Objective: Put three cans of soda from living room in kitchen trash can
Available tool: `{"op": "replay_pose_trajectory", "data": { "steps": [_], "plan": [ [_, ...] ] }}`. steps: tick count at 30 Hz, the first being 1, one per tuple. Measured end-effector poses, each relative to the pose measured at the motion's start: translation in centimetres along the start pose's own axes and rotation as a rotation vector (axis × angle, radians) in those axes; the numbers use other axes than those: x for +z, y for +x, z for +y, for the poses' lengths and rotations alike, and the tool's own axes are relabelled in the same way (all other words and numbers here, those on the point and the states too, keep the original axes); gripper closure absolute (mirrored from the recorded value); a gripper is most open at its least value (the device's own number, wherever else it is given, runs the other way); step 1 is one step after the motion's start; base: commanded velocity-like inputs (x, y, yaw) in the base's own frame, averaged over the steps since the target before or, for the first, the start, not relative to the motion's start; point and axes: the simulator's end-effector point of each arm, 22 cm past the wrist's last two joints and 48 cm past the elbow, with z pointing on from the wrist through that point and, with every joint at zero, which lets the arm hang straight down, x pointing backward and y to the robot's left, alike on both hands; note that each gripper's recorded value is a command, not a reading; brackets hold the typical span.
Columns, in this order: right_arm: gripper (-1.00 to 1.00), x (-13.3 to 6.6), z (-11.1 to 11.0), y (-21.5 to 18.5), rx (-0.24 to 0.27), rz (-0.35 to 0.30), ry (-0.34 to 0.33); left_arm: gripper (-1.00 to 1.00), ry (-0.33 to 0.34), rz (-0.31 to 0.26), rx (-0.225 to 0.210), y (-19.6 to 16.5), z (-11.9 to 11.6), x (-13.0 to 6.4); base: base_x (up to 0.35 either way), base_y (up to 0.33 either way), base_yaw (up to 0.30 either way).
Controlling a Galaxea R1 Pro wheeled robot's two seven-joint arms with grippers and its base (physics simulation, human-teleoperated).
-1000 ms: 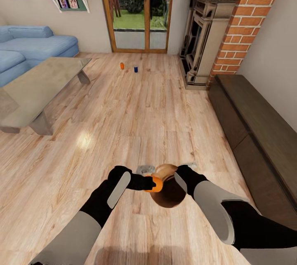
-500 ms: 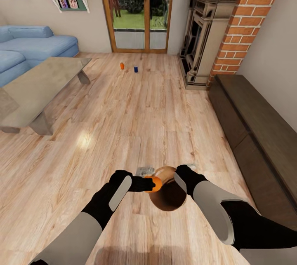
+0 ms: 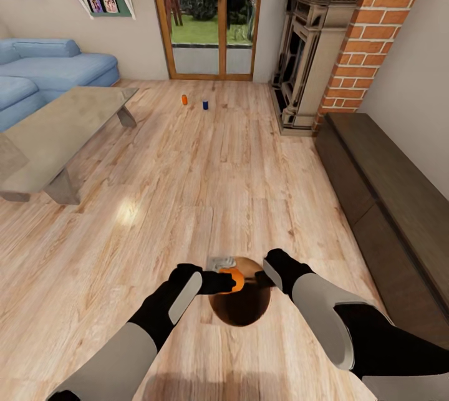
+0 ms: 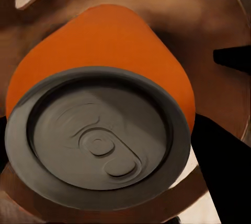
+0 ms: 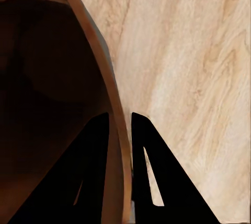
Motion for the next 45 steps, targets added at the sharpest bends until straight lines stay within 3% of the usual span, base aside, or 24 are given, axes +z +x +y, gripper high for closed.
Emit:
{"op": "replay_pose_trajectory", "data": {
  "steps": [5, 9, 12, 22, 30, 45],
  "plan": [
    [1.00, -0.1, -0.1, -0.2, -0.051, -0.004, 0.007, 1.00, -0.006, 0.006, -0.001, 0.9, 0.3, 0.7, 0.000, 0.000, 0.000],
    [1.00, -0.1, 0.5, -0.2, -0.022, -0.004, -0.022, 1.00, -0.026, 0.014, -0.019, 2.2, 1.3, 1.7, 0.000, 0.000, 0.000],
    [1.00, -0.1, 0.2, -0.2, -0.043, -0.005, -0.008, 1.00, -0.033, 0.016, -0.027, 2.7, 1.7, 2.1, 0.000, 0.000, 0.000],
    [1.00, -0.1, 0.4, -0.1, -0.041, -0.001, -0.015, 1.00, -0.043, 0.022, -0.047, 3.6, 2.4, 2.6, 0.000, 0.000, 0.000],
    [1.00, 0.0, 1.6, 0.5, -0.035, 0.019, -0.071, 1.00, -0.053, 0.015, -0.041, 3.5, 2.7, 2.7, 0.000, 0.000, 0.000],
    [1.00, 0.0, 2.7, 1.0, -0.036, 0.035, -0.118, 1.00, -0.057, -0.007, -0.041, 3.0, 2.8, 2.7, 0.000, 0.000, 0.000]
  ]
}}
